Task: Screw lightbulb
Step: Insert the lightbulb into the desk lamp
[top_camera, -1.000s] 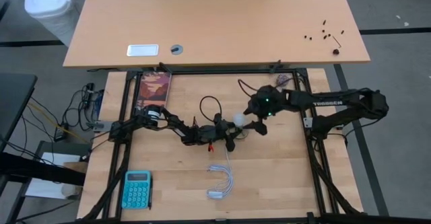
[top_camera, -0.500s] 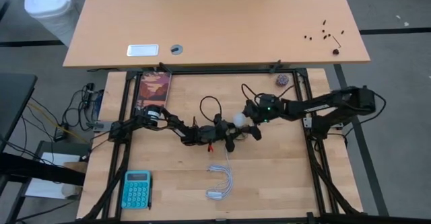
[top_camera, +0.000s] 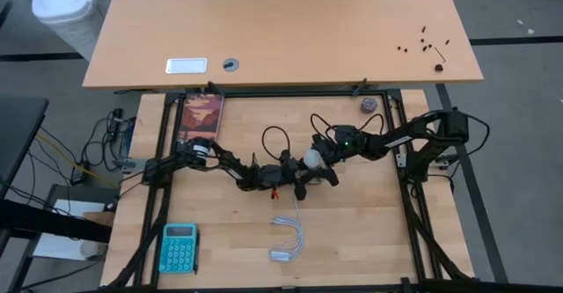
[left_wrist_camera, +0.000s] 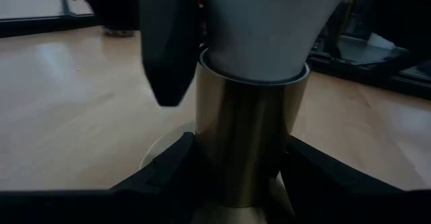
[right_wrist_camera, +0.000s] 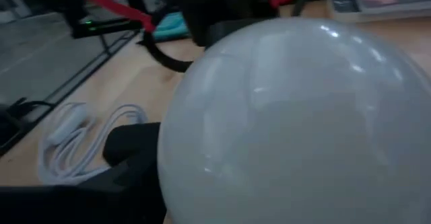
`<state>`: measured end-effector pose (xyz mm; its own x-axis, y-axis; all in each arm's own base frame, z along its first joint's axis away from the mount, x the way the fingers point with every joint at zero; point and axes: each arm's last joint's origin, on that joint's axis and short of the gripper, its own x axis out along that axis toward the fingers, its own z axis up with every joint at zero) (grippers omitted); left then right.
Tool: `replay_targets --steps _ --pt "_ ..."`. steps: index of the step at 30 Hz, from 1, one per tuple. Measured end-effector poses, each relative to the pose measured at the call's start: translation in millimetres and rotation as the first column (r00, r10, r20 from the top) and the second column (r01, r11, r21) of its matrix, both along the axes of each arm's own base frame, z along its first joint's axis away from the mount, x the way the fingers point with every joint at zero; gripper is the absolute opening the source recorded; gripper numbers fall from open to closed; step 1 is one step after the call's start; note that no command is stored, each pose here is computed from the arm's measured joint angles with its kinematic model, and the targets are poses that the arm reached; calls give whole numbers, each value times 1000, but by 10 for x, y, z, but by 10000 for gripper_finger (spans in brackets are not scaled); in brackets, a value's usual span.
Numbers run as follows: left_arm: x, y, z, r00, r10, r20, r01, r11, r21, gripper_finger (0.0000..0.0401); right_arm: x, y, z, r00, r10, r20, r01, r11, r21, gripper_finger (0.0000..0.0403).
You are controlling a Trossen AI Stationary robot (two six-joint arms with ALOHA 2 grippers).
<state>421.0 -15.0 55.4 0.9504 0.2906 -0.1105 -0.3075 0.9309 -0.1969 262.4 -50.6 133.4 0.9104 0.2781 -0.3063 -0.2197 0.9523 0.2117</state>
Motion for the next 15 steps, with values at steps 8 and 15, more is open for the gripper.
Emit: replay_targets --steps 8,15 --pt "9 -35 -2 991 -134 -16 135 990 34 198 -3 27 31 986 153 70 -148 987 -63 307" --pt "14 -69 14 970 -243 -3 243 969 52 198 2 145 36 963 259 76 -259 966 -15 307"
